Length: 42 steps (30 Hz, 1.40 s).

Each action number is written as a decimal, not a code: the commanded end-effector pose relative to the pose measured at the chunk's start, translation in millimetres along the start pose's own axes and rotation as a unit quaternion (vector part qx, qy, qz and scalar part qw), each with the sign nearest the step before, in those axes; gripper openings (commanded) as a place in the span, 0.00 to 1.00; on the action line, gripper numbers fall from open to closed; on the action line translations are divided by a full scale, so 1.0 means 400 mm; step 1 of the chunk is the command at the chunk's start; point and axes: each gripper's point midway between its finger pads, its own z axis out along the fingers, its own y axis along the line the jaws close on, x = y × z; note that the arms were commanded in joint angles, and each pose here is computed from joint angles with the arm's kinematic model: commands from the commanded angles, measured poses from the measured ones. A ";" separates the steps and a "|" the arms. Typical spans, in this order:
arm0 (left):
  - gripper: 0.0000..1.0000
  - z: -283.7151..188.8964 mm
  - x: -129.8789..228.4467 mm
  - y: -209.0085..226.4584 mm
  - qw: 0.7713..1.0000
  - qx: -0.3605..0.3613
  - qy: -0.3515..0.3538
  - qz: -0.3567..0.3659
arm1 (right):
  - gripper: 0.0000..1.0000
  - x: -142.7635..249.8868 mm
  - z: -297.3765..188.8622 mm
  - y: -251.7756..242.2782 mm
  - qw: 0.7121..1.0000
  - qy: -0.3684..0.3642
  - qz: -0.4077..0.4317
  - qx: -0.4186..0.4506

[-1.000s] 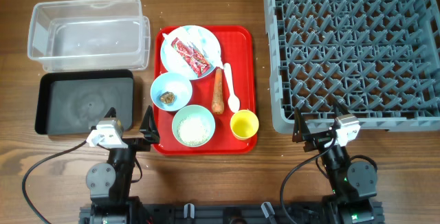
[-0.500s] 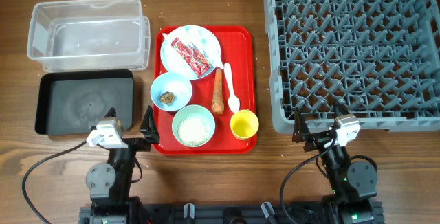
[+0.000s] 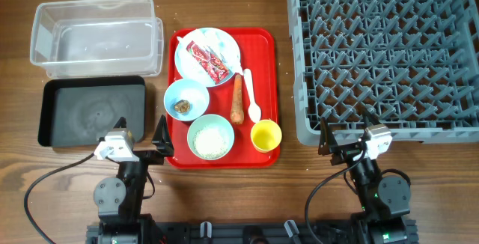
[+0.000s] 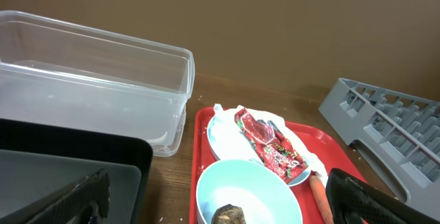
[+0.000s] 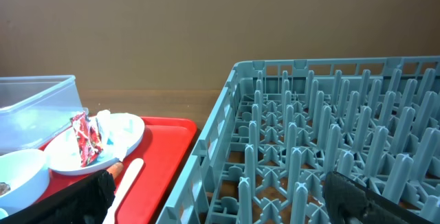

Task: Sort waste into correct bins and load items into the dishwasher rack

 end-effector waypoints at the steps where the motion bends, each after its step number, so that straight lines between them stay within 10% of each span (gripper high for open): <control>1: 1.00 0.000 0.004 0.001 1.000 -0.001 -0.002 0.008 | 1.00 -0.005 -0.001 0.007 1.000 -0.005 -0.005 -0.008; 13: 1.00 -0.001 -0.010 -0.025 1.000 0.027 -0.011 0.005 | 1.00 -0.009 -0.001 -0.014 1.000 -0.009 -0.009 0.016; 18: 1.00 -0.024 -0.164 -0.068 0.999 0.032 -0.031 -0.016 | 1.00 -0.126 -0.016 0.017 0.996 -0.088 -0.006 -0.014; 23: 1.00 0.076 -0.310 -0.097 0.996 -0.003 0.087 -0.029 | 1.00 -0.283 -0.037 0.039 0.996 -0.083 -0.012 -0.020; 30: 1.00 0.291 -0.407 -0.137 0.957 -0.037 0.288 -0.017 | 1.00 -0.343 0.081 0.025 0.990 0.140 -0.033 0.006; 39: 1.00 0.552 -0.143 -0.325 0.886 0.041 0.462 -0.018 | 1.00 -0.192 0.224 0.023 0.928 0.373 -0.003 -0.003; 42: 0.97 0.623 0.038 -0.257 0.865 -0.099 0.491 -0.045 | 1.00 -0.155 0.229 0.023 0.917 0.398 0.007 -0.002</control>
